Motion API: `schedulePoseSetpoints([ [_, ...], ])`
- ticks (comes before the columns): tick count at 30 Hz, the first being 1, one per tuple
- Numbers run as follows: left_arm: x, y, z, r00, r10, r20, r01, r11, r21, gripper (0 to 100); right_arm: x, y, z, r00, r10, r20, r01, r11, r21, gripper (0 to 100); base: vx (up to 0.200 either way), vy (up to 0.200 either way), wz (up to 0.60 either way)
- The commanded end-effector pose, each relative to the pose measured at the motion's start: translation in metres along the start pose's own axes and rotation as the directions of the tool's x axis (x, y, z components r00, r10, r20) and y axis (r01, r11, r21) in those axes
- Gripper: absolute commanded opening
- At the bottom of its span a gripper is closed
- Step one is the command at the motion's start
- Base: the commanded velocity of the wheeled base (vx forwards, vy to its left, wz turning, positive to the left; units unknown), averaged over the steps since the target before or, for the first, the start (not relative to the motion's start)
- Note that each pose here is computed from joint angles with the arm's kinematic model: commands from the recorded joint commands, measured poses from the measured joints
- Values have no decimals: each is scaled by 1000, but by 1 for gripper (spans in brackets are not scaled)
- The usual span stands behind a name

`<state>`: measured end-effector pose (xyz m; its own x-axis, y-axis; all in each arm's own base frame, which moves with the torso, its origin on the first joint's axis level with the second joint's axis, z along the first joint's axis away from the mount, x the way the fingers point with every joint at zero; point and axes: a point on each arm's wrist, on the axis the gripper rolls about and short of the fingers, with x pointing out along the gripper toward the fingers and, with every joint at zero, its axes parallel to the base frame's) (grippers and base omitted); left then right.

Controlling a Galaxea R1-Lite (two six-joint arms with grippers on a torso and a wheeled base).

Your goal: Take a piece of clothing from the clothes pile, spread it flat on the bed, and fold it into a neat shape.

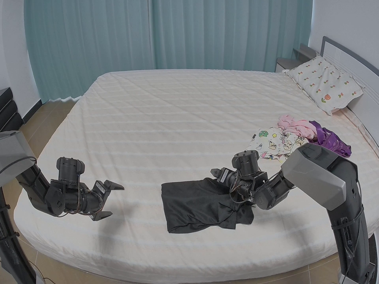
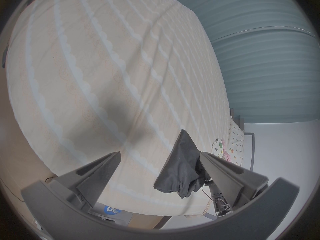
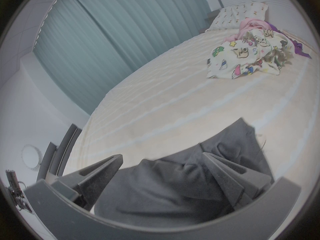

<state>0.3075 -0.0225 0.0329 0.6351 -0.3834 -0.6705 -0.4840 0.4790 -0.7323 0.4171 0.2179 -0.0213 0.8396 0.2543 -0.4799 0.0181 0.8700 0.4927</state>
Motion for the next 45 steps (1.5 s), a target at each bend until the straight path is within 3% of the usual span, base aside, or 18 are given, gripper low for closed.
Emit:
schedulePoseSetpoints([
  [1,1,1,0,1000,3,-1,-3,1000,-2,100,3,-10,7,1000,-23,13,23,1000,12,100,0,0,0],
  [14,1,0,0,1000,2,-1,-2,1000,-1,100,10,-62,38,989,-133,64,128,989,76,100,0,0,0],
  [19,1,0,0,1000,2,-1,-2,1000,-1,100,-6,-43,48,993,-88,76,82,993,81,100,0,0,0],
  [24,1,0,0,1000,2,-1,-2,1000,-1,100,-28,0,39,998,8,64,-12,998,60,100,0,0,0],
  [26,1,0,0,1000,2,-1,-2,1000,0,100,-36,21,29,997,66,34,-67,997,38,100,0,0,0],
  [31,1,0,0,1000,2,-1,-2,1000,0,100,-35,31,0,994,96,-44,-93,994,57,100,0,0,0],
  [35,1,0,0,1000,2,1,-2,1000,0,100,-29,27,-10,991,99,-89,-92,993,73,100,0,0,0],
  [38,2,1,0,1000,7,-1,-7,1000,0,100,-14,8,-20,991,60,-122,-51,996,75,100,0,0,0],
  [45,2,1,0,1000,5,-1,-5,1000,0,100,17,-32,3,994,-45,-101,57,991,120,100,0,0,0],
])
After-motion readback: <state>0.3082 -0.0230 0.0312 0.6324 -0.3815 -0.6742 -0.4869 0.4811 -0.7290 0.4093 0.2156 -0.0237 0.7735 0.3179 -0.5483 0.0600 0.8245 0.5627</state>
